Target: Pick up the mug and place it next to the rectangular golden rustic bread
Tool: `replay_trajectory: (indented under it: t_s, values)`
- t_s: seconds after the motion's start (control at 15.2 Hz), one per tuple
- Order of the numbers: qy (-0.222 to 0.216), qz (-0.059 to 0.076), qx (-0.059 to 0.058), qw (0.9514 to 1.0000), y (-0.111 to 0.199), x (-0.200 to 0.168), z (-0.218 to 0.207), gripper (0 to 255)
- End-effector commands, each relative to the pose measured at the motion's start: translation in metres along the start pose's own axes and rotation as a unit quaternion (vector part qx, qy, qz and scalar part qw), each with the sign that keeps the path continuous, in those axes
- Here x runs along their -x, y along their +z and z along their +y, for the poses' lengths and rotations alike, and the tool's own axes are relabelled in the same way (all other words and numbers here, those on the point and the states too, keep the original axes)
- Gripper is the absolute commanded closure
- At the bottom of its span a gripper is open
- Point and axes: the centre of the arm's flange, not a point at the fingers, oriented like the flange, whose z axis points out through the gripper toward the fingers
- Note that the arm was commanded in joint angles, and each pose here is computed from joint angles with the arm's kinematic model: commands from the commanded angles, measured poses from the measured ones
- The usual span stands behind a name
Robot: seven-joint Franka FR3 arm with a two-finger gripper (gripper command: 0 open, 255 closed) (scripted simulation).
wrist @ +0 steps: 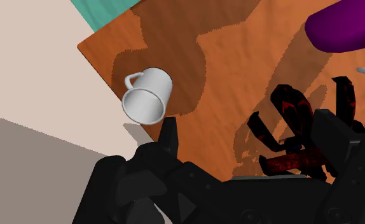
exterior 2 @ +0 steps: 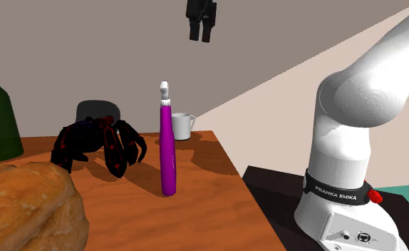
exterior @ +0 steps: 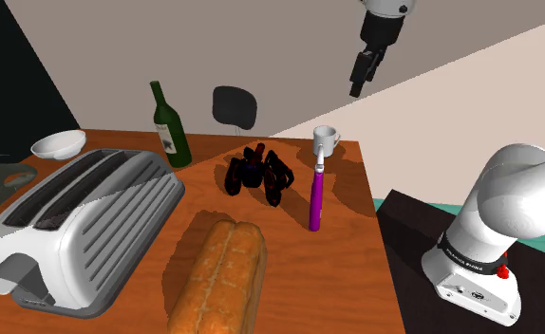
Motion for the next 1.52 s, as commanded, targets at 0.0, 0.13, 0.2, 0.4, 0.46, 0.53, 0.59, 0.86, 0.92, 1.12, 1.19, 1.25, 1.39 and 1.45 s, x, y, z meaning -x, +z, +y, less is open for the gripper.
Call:
replay_trajectory:
  t_s: [0.0, 0.13, 0.2, 0.4, 0.46, 0.53, 0.59, 0.86, 0.92, 1.12, 1.19, 1.25, 1.39, 1.45]
  values:
    - [0.0, 0.0, 0.0, 1.0, 0.0, 0.0, 0.0, 0]
    - [0.003, -0.007, -0.002, 1.0, 0.022, -0.014, 0.01, 0]
    - [0.005, -0.011, -0.003, 0.9999, 0.033, -0.02, 0.014, 0]
    - [0.01, -0.022, -0.006, 0.9997, 0.067, -0.04, 0.029, 0]
    - [0.012, -0.026, -0.007, 0.9996, 0.078, -0.046, 0.033, 0]
    - [0.014, -0.03, -0.008, 0.9994, 0.09, -0.052, 0.038, 0]
    - [0.016, -0.033, -0.009, 0.9993, 0.101, -0.058, 0.043, 0]
    - [0.023, -0.048, -0.013, 0.9985, 0.148, -0.082, 0.062, 0]
    - [0.024, -0.052, -0.014, 0.9983, 0.16, -0.087, 0.067, 0]
    - [0.03, -0.063, -0.018, 0.9974, 0.195, -0.104, 0.081, 0]
    - [0.031, -0.066, -0.019, 0.9971, 0.207, -0.109, 0.086, 0]
    - [0.033, -0.07, -0.02, 0.9968, 0.219, -0.114, 0.09, 0]
    - [0.037, -0.078, -0.022, 0.9961, 0.243, -0.124, 0.1, 0]
    - [0.038, -0.081, -0.023, 0.9957, 0.255, -0.128, 0.104, 0]
